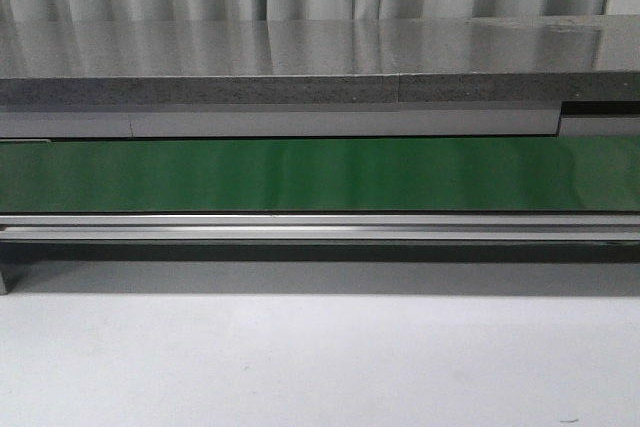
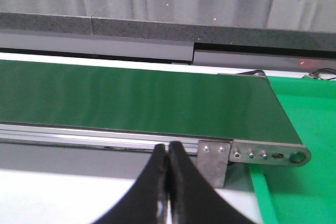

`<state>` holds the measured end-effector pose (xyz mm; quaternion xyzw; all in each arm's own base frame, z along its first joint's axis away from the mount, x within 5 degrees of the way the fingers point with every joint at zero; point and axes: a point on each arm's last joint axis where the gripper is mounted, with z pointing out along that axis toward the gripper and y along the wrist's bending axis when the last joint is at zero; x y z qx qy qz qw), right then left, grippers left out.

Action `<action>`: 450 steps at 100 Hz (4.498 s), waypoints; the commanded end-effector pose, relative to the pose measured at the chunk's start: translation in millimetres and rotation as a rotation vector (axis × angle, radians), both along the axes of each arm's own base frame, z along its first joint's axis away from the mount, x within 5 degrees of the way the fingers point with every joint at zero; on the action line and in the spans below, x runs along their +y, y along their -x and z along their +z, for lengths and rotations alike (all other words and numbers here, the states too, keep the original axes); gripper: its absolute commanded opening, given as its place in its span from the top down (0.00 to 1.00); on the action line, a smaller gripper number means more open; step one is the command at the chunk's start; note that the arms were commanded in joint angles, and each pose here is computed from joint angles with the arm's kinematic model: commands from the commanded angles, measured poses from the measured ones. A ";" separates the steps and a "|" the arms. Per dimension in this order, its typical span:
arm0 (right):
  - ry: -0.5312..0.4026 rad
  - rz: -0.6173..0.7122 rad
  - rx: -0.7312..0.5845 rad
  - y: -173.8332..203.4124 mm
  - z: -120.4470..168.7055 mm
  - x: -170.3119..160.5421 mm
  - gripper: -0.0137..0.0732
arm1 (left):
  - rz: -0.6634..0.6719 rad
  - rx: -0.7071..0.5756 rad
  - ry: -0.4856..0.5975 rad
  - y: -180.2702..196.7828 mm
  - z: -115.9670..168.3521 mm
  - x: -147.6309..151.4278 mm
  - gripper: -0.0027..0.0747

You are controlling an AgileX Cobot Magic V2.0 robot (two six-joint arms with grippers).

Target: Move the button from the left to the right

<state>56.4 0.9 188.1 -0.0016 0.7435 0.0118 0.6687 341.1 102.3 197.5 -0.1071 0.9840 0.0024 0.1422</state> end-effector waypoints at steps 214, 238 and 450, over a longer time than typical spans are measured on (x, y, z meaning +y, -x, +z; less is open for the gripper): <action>0.007 0.003 -0.093 0.7 7.6 0.2 0.92 | -0.245 -0.193 0.026 -5.4 86.8 -83.8 0.96; 0.007 0.003 -0.093 0.7 7.6 0.2 0.92 | -0.259 -0.148 0.054 -16.1 66.0 -92.6 0.77; 0.007 0.003 -0.093 0.7 7.6 0.2 0.92 | -0.210 -1.288 -0.091 256.3 85.7 -108.3 0.18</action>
